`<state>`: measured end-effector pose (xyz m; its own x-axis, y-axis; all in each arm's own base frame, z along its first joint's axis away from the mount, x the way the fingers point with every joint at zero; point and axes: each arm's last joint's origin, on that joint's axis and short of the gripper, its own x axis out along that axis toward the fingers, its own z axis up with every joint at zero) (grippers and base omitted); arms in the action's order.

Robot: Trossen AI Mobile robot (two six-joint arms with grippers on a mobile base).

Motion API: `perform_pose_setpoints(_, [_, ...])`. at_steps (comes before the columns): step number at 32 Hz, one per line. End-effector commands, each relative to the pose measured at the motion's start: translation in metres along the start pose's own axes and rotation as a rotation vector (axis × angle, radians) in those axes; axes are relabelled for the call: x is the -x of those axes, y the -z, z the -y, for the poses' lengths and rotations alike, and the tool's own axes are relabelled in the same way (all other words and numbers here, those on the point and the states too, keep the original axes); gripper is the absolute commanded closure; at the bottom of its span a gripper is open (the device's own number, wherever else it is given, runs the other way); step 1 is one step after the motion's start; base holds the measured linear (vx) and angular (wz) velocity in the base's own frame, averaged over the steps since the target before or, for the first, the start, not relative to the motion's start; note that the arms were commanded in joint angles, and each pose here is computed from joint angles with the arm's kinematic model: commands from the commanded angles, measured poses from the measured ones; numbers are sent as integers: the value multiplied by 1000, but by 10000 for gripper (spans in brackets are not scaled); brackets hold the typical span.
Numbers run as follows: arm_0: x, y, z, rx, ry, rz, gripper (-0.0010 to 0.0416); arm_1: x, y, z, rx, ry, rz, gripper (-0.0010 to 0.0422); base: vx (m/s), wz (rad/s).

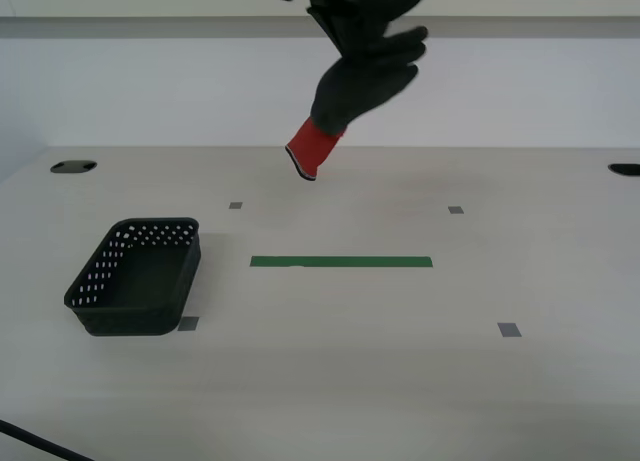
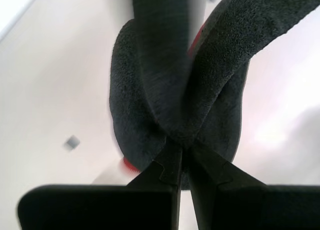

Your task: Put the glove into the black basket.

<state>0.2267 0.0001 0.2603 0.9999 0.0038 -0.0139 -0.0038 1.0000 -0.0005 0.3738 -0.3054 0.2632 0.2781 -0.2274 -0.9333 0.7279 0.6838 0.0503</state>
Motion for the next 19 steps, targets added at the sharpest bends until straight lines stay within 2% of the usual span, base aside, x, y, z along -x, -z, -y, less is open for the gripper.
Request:
perform_pose_setpoints(1, [0,-1,0,0,1,3,405,18,5,-21,38,-16,13,413,0,0])
perform_pose_setpoints(9, [0,-1,0,0,1,3,405,51,32,-78,152,-54,-38,413,0,0])
perform_pose_setpoints(15, [0,0,0,0,1,0,405,70,69,-122,275,-90,-74,413,0,0])
perform_pose_setpoints(18, [0,0,0,0,0,0,405,75,86,-134,315,-99,-90,413,0,0])
perform_pose_setpoints(19, [0,0,0,0,1,0,405,79,99,-139,339,-106,-93,413,0,0])
